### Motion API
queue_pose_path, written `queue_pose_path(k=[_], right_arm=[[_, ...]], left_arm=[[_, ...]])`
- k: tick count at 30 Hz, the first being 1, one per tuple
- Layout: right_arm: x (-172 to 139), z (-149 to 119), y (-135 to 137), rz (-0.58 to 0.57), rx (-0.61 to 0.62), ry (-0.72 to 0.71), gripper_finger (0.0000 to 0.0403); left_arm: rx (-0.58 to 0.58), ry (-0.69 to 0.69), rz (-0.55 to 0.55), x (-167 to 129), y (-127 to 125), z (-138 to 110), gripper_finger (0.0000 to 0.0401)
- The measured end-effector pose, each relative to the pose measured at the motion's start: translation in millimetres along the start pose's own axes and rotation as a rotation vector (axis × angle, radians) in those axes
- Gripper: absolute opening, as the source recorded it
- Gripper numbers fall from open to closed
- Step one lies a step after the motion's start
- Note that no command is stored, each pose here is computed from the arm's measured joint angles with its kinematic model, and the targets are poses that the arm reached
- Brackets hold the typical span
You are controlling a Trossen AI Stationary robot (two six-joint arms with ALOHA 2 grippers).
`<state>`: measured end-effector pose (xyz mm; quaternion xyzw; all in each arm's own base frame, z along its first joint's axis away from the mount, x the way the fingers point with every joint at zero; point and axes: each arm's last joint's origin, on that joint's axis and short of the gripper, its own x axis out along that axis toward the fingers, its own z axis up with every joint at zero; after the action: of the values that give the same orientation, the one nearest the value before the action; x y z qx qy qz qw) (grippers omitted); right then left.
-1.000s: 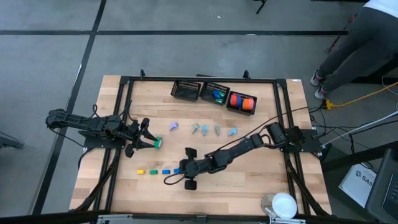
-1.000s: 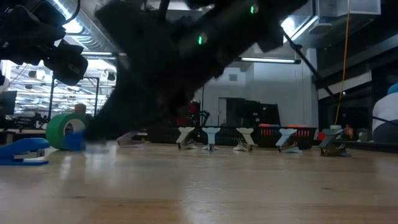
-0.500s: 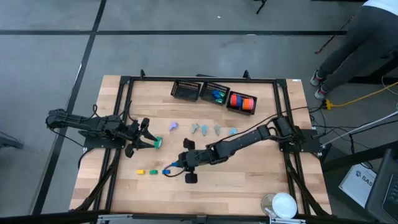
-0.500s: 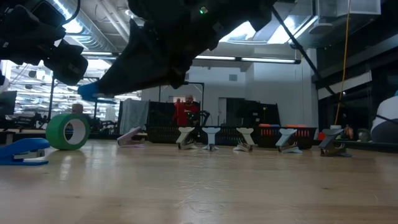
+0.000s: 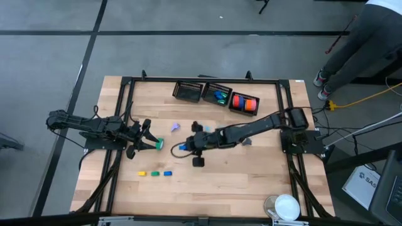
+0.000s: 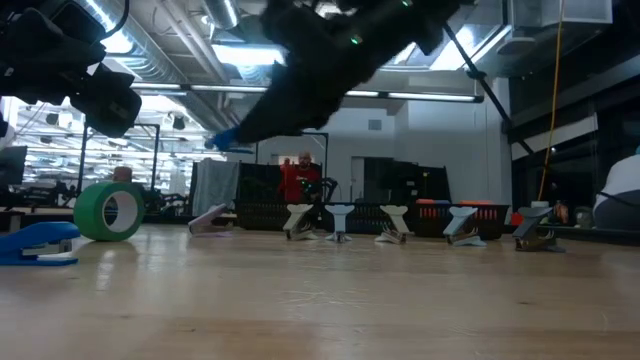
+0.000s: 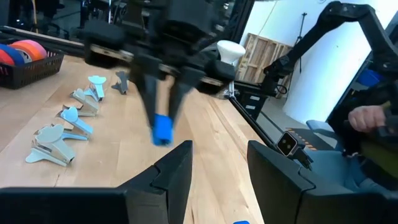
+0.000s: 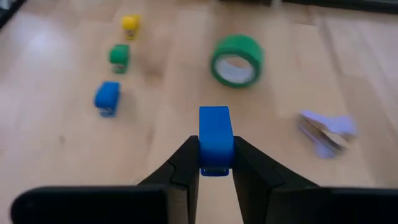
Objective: Pick and place Stapler, Stapler remover, tape
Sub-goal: Put the blue stapler into the middle black bin
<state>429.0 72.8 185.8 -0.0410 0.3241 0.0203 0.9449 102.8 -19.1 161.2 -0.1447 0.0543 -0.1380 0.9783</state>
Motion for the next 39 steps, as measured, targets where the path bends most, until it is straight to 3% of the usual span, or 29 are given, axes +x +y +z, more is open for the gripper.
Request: queue_pose_path(k=[10, 17, 31, 39], right_arm=[[-42.6, -20.3, -59.6, -0.077, 0.064, -0.018, 0.0077], [-68.6, -46.4, -103.9, -0.179, 0.178, 0.003, 0.0077], [-91.3, -75.4, -195.5, -0.425, 0.388, 0.023, 0.0077], [-90.9, -105.4, -226.6, -0.493, 0.497, 0.141, 0.0077]], left_arm=[[0.0, 0.0, 0.0, 0.0, 0.0, -0.1, 0.015], [0.0, 0.0, 0.0, 0.0, 0.0, 0.0, 0.015], [0.0, 0.0, 0.0, 0.0, 0.0, -0.1, 0.015], [0.0, 0.0, 0.0, 0.0, 0.0, 0.0, 0.015]])
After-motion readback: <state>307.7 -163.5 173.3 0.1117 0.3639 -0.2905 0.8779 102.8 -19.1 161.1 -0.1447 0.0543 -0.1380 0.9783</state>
